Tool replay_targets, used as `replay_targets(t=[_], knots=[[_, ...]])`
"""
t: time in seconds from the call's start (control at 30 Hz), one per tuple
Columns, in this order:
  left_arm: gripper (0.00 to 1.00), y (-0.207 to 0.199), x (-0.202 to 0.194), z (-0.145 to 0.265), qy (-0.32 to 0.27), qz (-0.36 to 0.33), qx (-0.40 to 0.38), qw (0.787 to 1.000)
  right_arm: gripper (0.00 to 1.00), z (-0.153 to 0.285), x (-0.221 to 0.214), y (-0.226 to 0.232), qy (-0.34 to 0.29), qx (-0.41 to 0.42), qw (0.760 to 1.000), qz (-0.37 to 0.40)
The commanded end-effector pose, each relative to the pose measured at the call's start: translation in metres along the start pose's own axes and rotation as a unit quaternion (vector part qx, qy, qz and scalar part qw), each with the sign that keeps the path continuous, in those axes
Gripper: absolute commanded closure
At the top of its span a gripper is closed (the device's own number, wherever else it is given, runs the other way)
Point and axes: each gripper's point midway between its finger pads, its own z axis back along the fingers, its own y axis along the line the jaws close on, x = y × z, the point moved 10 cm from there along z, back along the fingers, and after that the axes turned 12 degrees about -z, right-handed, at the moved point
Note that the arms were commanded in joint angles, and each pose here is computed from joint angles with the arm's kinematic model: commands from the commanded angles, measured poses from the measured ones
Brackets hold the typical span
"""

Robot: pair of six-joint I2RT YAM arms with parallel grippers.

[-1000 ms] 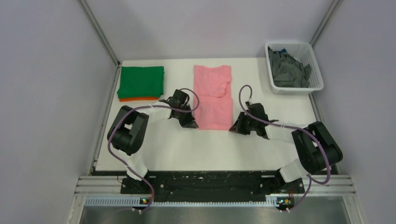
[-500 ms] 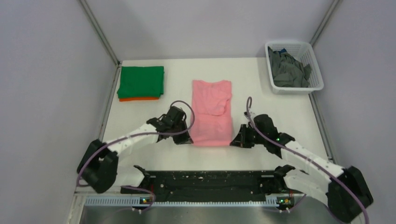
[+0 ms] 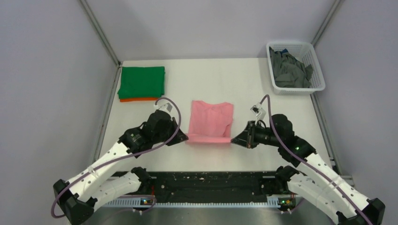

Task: Fold and stack the t-shirts
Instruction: Fold the long partially folded tshirt into a neat square

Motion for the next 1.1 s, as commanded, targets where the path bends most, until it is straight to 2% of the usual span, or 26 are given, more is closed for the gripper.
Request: replay_targets(t=[0.0, 0.1, 0.27, 0.6, 1.07], knots=[[1.00, -0.005, 0.028, -0.001, -0.059, -0.021, 0.051, 0.997, 1.00, -0.005, 0.025, 0.014, -0.050, -0.032, 0.998, 0.017], [1.00, -0.009, 0.050, -0.004, -0.074, -0.031, 0.071, 0.994, 1.00, -0.009, 0.043, 0.013, -0.079, -0.064, 0.995, 0.017], [1.00, -0.011, 0.085, -0.025, -0.070, -0.034, 0.056, 0.995, 1.00, -0.011, 0.073, 0.002, -0.118, -0.084, 0.989, 0.002], [1.00, 0.000, 0.154, -0.073, -0.054, -0.029, 0.082, 0.995, 1.00, -0.033, 0.124, -0.034, -0.152, -0.119, 0.981, -0.008], [1.00, 0.040, 0.195, -0.159, 0.046, -0.002, 0.091, 0.995, 1.00, -0.074, 0.170, -0.090, -0.151, -0.148, 0.977, -0.041]])
